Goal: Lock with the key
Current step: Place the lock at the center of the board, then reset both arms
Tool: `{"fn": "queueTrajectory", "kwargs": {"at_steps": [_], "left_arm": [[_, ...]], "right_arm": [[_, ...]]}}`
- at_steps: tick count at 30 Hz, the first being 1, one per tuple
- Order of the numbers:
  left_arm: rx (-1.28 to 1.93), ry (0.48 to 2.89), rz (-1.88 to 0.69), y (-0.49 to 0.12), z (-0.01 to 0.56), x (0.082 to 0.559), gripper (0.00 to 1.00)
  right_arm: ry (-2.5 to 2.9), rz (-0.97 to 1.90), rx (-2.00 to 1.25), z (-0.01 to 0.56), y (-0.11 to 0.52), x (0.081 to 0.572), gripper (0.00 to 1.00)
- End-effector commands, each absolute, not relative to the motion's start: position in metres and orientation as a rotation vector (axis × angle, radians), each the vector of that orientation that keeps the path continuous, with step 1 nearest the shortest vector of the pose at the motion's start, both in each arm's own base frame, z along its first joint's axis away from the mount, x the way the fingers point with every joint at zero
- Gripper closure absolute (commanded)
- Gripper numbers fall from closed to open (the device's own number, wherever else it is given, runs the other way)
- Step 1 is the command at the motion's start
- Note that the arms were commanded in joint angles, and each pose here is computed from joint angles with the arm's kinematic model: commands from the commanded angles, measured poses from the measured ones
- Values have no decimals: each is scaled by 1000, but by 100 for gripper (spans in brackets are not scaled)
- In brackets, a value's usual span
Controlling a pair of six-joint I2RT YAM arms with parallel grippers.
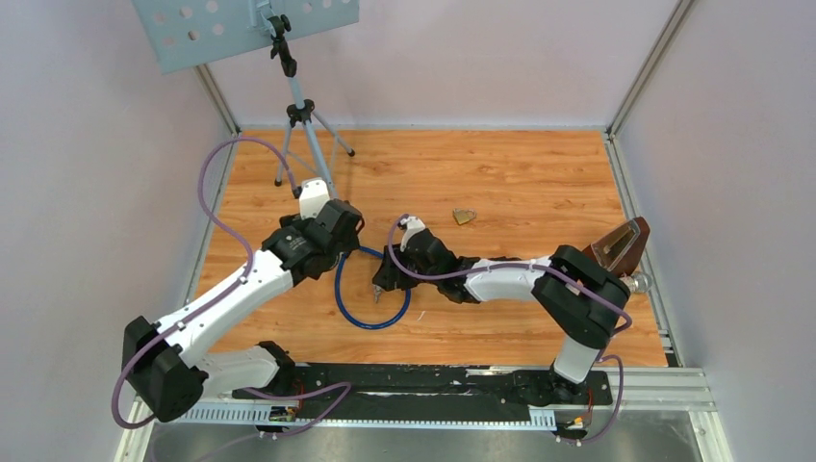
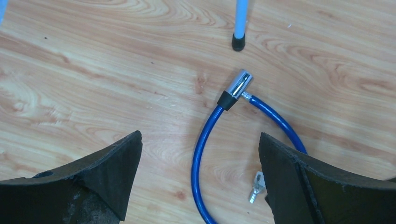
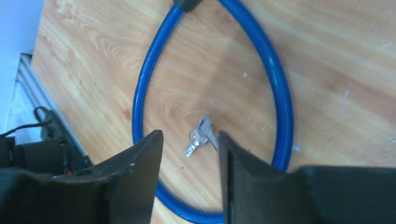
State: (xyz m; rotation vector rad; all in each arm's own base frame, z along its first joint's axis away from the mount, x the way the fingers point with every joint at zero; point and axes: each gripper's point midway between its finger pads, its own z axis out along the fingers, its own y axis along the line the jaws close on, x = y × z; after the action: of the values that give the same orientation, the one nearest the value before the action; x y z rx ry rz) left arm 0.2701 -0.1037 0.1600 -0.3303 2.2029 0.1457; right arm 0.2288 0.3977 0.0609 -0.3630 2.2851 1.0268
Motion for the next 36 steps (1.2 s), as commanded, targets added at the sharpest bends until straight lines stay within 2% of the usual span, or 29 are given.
{"fn": "queueTrajectory", "kwargs": {"at_steps": [1, 4, 5, 6, 10, 14, 21, 26, 31, 36], "left_arm": [[-428, 2177, 146, -90, 206, 259, 0], [-368, 2184, 87, -92, 220, 252, 0], [-350, 2175, 28, -95, 228, 248, 0], [-304, 2172, 13, -95, 232, 246, 0], [-213, 2083, -159, -93, 263, 227, 0], [-177, 2021, -206, -78, 285, 207, 0], [-192, 1992, -165, -47, 311, 182, 0], [-211, 1960, -133, -27, 323, 169, 0], [-236, 1909, -142, -13, 332, 158, 0], [-253, 1877, -154, -3, 339, 149, 0]], "right_arm": [[2223, 889, -311, 95, 392, 254, 42], [2196, 735, -230, 114, 365, 268, 24], [2179, 694, -203, 124, 354, 271, 8], [2173, 642, -173, 131, 341, 272, 1], [2105, 496, -35, 176, 280, 270, 0], [2025, 382, 63, 224, 216, 255, 0], [1906, 437, 186, 311, 126, 202, 0], [1677, 592, 287, 371, 60, 162, 0], [1535, 714, 252, 407, 30, 132, 0], [1487, 750, 252, 420, 20, 123, 0]]}}
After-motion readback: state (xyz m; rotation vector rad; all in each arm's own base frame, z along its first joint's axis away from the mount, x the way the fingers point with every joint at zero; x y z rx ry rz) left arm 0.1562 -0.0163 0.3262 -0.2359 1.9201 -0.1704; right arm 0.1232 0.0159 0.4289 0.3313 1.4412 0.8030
